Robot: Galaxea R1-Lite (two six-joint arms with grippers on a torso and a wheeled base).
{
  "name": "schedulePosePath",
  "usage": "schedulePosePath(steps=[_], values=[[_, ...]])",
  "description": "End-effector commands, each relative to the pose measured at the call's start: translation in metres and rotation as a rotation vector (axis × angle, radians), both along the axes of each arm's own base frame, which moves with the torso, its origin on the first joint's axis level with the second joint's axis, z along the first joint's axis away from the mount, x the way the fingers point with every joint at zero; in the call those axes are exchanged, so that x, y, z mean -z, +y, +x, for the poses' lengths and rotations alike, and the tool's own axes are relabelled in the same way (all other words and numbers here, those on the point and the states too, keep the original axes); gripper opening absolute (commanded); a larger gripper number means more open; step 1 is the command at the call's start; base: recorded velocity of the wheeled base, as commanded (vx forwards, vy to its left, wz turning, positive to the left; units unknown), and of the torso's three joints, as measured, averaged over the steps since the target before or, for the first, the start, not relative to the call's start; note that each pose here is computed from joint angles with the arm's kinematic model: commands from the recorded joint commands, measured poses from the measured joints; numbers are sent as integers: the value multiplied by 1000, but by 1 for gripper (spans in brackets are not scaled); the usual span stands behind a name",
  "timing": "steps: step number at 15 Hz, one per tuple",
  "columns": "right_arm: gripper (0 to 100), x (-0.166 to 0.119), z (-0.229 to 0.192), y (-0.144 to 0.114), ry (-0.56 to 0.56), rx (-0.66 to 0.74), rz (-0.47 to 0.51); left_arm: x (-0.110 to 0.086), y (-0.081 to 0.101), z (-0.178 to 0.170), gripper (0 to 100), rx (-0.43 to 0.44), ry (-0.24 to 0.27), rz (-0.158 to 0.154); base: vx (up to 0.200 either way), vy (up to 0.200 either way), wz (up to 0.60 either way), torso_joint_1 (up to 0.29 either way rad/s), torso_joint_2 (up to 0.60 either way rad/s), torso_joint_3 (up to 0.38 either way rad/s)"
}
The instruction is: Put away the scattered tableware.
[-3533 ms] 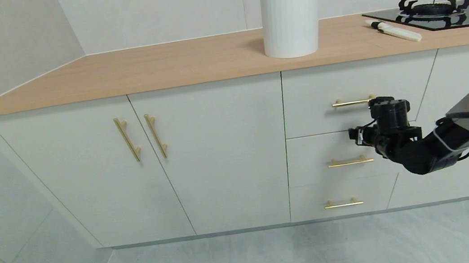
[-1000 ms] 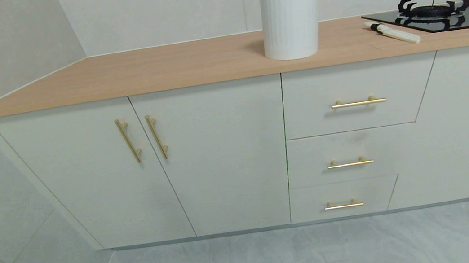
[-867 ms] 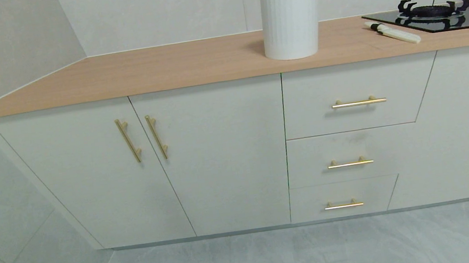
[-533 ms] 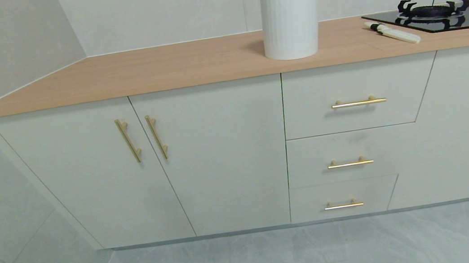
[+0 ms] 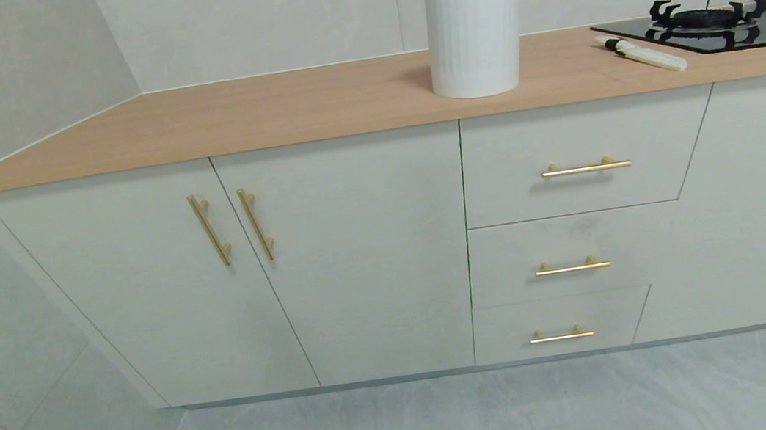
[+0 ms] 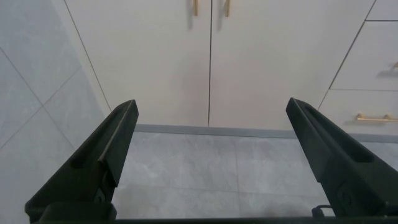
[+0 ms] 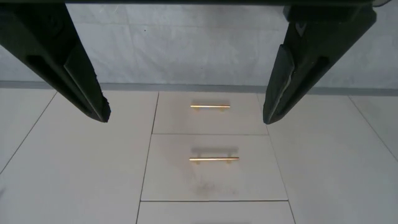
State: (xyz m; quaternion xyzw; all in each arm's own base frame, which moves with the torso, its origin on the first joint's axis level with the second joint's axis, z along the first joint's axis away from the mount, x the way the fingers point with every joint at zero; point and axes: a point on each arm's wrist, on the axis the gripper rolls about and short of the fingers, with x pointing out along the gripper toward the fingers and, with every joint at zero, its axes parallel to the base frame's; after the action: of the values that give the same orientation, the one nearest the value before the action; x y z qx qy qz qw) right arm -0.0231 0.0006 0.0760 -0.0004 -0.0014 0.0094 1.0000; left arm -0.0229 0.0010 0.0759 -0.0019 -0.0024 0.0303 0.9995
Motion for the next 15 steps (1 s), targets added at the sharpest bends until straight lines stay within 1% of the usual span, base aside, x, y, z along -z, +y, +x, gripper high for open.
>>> schedulePosePath(steps=[1,2,15], values=[[100,0,0,0,4,0,-1,0,0,0,100,-1,0,1,0,0,0,0,0,0],[100,0,0,0,4,-1,-1,0,0,0,100,1,2,1,0,0,0,0,0,0],[100,0,0,0,4,-1,-1,0,0,0,100,-1,2,-1,200,0,0,4,1,3]])
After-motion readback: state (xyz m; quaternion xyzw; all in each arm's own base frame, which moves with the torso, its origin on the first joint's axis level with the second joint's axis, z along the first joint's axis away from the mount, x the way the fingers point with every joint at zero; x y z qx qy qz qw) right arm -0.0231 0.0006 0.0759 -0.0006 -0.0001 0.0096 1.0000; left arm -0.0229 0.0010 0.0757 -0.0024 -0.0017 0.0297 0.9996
